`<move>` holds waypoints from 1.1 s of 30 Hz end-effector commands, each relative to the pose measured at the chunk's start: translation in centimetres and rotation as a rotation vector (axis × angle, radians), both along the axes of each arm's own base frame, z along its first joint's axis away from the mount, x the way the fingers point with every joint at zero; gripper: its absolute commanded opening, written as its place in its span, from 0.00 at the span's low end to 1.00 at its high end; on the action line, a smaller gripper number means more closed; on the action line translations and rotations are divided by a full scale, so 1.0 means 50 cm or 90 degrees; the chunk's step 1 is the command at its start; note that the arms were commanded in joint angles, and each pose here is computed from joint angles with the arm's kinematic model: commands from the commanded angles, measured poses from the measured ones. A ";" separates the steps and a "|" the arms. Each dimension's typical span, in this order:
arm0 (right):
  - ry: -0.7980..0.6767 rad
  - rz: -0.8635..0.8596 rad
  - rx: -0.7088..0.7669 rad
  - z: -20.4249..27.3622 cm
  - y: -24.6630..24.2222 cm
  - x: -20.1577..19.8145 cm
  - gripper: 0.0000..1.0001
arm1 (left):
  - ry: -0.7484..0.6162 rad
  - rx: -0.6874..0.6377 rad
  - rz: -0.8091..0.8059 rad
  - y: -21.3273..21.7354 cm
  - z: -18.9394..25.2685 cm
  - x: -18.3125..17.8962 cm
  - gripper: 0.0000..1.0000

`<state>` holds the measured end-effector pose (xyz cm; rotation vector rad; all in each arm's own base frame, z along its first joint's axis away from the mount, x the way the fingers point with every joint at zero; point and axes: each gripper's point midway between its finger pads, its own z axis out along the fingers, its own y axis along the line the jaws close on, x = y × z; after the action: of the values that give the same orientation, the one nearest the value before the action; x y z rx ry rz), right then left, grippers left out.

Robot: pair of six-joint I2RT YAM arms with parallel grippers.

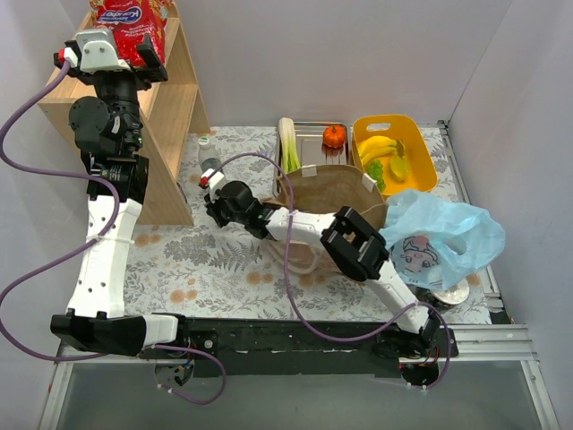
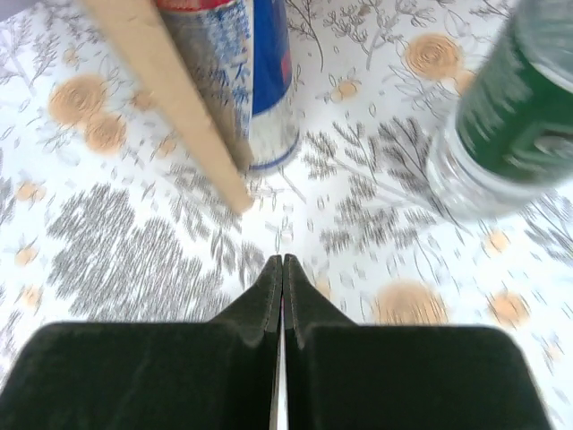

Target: Untie the knot of the grocery bags and take out the mixed food

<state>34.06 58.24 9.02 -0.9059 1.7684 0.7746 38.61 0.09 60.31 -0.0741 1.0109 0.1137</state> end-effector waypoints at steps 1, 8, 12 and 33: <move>-0.039 -0.029 0.014 0.112 -0.069 0.014 0.01 | -0.051 0.003 0.008 0.010 0.059 -0.049 0.98; 0.022 -0.174 -0.039 0.045 -0.168 0.143 0.01 | -0.054 0.011 0.003 0.007 0.072 -0.064 0.98; -0.021 -0.219 -0.073 0.012 -0.190 0.226 0.01 | -0.058 0.027 0.011 0.008 0.081 -0.070 0.98; -0.026 -0.092 0.065 -0.005 -0.019 0.259 0.01 | -0.010 0.045 0.017 0.008 0.023 -0.048 0.98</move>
<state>48.11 54.72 7.72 -0.6965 1.8027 0.6372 37.42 -0.05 60.91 -0.0232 1.0029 0.1473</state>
